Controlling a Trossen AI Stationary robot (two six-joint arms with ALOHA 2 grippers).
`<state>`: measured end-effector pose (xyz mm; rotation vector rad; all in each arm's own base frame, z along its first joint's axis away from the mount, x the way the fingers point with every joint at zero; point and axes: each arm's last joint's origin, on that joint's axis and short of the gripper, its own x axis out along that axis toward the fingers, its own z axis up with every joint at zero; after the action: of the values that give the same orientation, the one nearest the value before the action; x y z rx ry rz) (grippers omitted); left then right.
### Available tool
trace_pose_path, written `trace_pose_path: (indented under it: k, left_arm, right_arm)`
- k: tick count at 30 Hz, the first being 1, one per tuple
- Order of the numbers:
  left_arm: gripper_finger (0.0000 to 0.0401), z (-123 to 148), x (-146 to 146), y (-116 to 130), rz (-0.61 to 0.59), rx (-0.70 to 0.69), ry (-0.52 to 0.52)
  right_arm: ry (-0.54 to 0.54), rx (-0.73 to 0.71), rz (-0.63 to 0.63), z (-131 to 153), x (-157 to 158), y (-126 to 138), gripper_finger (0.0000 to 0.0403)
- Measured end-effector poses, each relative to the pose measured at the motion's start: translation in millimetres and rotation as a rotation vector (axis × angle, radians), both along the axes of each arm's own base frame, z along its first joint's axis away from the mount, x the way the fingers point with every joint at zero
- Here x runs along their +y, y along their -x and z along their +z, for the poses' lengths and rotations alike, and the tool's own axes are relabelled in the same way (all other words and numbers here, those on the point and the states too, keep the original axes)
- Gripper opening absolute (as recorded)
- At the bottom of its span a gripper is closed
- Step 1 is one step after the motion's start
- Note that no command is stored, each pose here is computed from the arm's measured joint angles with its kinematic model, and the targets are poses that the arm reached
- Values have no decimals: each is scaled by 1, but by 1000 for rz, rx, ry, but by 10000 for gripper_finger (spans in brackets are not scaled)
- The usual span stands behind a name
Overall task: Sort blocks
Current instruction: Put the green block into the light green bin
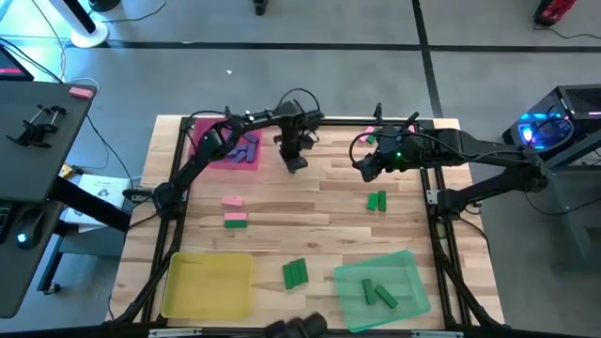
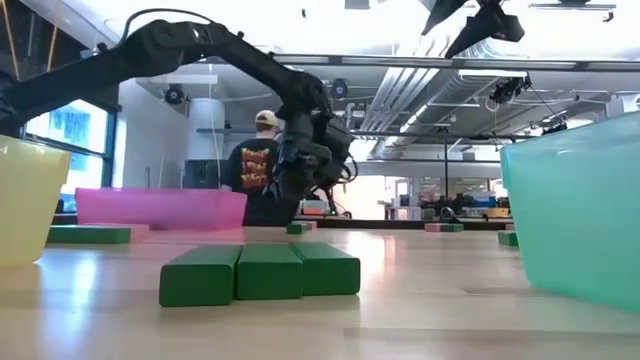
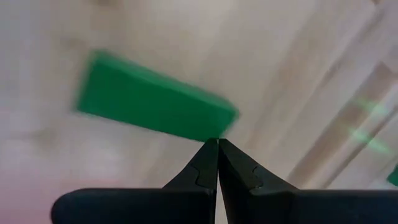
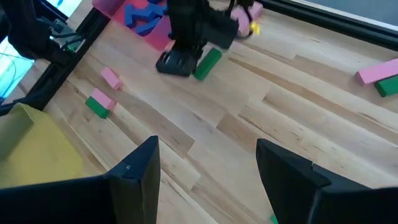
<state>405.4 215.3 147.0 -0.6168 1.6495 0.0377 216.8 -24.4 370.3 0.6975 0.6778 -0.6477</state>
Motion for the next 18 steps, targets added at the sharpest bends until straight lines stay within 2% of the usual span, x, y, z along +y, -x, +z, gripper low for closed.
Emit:
trace_pose_path:
  k: [1, 5, 8, 11, 14, 15, 16, 18]
  left_arm:
    - [0, -2, -9, -4, -15, 6, 1]
    - [0, -8, -38, -14, -67, 112, -140]
    - [0, -5, -42, -21, -51, 85, -193]
    - [0, 21, -45, -23, -31, 19, -221]
    - [0, 72, -44, -22, 26, -156, -349]
    - [0, 81, -41, -20, 60, -196, -388]
    - [0, 87, -35, -16, 96, -216, -422]
    - [0, 79, -21, -10, 155, -219, -443]
  right_arm:
    - [2, 1, 3, 0, 0, 0, 201]
    - [14, 12, 22, 0, 0, 0, 201]
    - [18, 17, 48, 0, 1, 0, 201]
    - [24, 25, 77, 0, 1, 0, 201]
    - [38, 35, 96, -1, 1, 0, 201]
    - [40, 37, 102, -1, 1, 0, 201]
    - [40, 36, 103, -1, 1, 0, 201]
    - [40, 37, 103, -1, 1, 0, 201]
